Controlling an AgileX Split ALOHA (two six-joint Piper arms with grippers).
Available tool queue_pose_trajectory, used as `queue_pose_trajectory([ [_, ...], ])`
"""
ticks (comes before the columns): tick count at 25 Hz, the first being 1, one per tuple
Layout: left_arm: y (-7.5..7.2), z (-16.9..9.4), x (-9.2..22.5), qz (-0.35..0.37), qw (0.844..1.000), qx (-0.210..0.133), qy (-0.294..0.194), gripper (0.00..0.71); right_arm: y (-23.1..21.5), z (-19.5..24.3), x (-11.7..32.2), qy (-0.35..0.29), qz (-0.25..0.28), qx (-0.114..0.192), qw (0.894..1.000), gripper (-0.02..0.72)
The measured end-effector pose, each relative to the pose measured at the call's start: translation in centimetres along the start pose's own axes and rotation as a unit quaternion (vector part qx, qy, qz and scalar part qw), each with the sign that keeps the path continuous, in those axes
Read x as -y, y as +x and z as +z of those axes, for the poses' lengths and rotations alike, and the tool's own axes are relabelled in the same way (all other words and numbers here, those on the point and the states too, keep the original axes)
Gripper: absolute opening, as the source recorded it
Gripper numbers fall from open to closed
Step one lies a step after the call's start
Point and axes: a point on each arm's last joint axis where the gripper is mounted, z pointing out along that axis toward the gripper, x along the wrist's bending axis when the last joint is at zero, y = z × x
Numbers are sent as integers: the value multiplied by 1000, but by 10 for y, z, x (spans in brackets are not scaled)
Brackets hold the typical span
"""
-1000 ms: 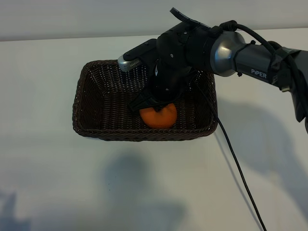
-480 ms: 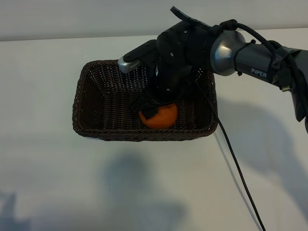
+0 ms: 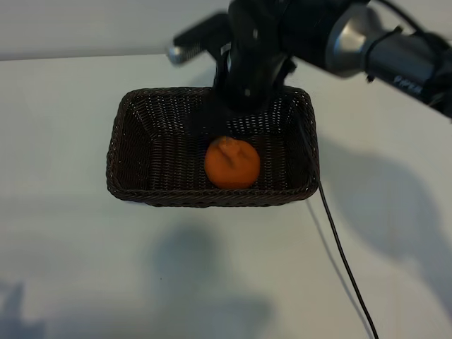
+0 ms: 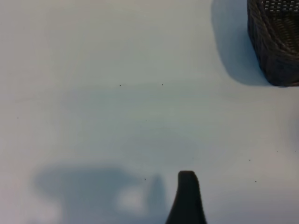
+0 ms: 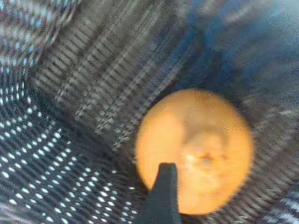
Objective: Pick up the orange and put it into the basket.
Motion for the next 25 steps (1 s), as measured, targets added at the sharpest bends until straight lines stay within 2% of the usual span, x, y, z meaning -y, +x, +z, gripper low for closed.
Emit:
queue_pose_trajectory([
  [6,0,0,0,0,1000,0,0,579,-25,-20,-8,1,21,24,999,658],
  [10,0,0,0,0,1000,0,0,579,-66,-21,-3,23,64,42,997,651],
  [18,0,0,0,0,1000,0,0,579,-175,-36,21,47,179,88,979,634],
  [25,0,0,0,1,1000,0,0,579,-207,-66,33,28,210,107,972,622],
])
